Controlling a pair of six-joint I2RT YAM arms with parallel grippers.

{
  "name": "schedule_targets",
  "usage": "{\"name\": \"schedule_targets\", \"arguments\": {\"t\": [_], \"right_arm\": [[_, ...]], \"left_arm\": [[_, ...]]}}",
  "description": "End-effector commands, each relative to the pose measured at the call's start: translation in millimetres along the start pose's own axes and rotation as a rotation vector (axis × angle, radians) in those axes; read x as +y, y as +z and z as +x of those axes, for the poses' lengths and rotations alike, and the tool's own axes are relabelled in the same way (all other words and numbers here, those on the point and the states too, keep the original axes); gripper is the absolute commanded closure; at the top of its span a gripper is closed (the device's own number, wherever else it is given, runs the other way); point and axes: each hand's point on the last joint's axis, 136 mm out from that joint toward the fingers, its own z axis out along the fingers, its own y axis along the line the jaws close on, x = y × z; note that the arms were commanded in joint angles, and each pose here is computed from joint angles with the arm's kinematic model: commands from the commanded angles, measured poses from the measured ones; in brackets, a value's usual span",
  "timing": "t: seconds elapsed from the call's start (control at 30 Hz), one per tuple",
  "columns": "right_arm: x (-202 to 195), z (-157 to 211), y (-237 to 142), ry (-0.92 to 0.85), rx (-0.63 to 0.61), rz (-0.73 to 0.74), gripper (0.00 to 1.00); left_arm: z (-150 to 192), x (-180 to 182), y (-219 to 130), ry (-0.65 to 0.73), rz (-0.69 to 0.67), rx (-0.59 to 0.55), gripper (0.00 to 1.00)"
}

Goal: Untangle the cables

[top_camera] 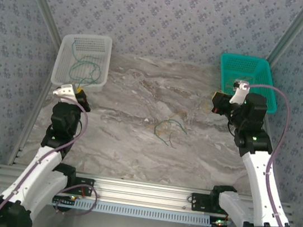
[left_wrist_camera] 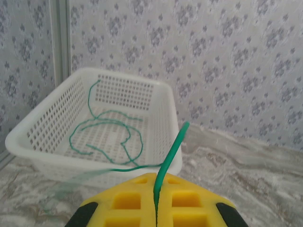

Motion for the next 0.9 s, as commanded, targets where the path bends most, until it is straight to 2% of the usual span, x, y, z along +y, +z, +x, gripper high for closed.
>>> {"name": "schedule_targets", "arguments": {"t": [0.0,0.2,0.33,0.63,0.87], "right_arm": [[-14,-7,-8,0.023,-0.02,0.059,1.0],[-12,-2,-4,0.04,-0.013,0.025,1.0],[-13,2,-1,0.046,-0.008,0.024,1.0],[-14,2,-3,0.045,-0.013,0.028,1.0],[-14,3,-7,0.04,-0.016,0.037,1.0]], "left_arm": [[-20,-1,2,-0.007,-0.007,-0.006,1.0],[-40,-26,4,-0.005,0.103,-0.006,1.0],[-52,-25,12,0.013,0.07,-0.015,1.0],[-111,-36,50,0.074,0.031,-0.057,1.0],[-162,-13,92,0.081,-0.08,-0.1,1.0]]}}
